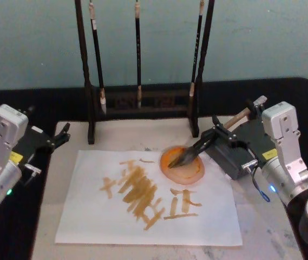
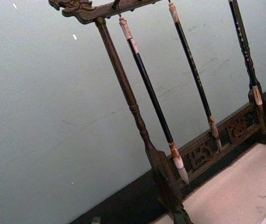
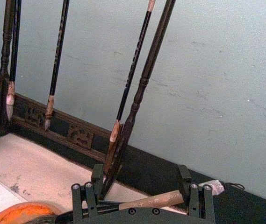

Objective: Pick up the brush from the inkstone, write on the paper, then place the brush back to its original position.

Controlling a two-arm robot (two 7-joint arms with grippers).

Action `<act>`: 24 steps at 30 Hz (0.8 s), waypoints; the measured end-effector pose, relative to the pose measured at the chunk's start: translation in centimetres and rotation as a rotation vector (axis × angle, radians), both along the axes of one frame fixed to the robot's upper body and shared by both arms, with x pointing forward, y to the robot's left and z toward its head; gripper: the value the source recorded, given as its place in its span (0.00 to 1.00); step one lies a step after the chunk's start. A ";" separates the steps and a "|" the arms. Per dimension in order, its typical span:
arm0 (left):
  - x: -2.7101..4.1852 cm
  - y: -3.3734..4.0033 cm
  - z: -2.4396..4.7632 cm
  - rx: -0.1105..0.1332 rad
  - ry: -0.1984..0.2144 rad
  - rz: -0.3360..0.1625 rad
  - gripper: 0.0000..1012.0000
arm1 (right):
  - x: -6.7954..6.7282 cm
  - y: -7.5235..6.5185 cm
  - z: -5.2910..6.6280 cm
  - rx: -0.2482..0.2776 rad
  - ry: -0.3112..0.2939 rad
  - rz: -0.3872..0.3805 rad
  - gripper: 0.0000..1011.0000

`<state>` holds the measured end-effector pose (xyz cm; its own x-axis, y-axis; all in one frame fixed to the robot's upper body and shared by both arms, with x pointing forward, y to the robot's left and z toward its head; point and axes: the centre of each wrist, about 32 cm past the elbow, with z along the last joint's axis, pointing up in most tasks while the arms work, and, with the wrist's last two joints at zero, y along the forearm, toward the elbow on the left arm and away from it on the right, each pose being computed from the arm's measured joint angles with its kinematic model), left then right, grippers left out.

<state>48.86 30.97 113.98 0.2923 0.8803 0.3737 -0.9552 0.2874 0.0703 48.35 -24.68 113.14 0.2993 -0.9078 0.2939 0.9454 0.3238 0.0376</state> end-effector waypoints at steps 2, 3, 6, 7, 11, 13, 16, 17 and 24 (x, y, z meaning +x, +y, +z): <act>0.00 0.00 0.00 0.000 0.000 0.000 1.00 | 0.0 0.0 0.0 0.000 0.000 0.000 0.99; 0.00 0.00 0.00 0.000 0.000 0.000 1.00 | 0.0 0.0 0.0 0.000 0.000 0.000 0.99; 0.00 0.00 0.00 0.000 0.000 0.000 1.00 | 0.0 0.0 0.0 0.000 0.000 0.000 0.99; 0.00 0.00 0.00 0.000 0.000 0.000 1.00 | 0.0 0.0 0.0 0.000 0.000 0.000 0.99; 0.00 0.00 0.00 0.000 0.000 0.000 1.00 | 0.0 0.0 0.0 0.000 0.000 0.000 0.99; 0.00 0.00 0.00 0.000 0.000 0.000 1.00 | 0.0 0.0 0.0 0.000 0.000 0.000 0.99; 0.00 0.00 0.00 0.000 0.000 0.000 1.00 | 0.0 0.0 0.0 0.000 0.000 0.000 0.99; 0.00 0.00 0.00 0.000 0.000 0.000 1.00 | 0.0 0.0 0.0 0.000 0.000 0.000 0.99; 0.00 0.00 0.00 0.000 0.000 0.000 1.00 | 0.0 0.0 0.0 0.000 0.000 0.000 0.99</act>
<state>48.86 30.96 113.98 0.2923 0.8803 0.3736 -0.9552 0.2874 0.0703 48.35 -24.68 113.14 0.2992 -0.9078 0.2939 0.9454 0.3238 0.0376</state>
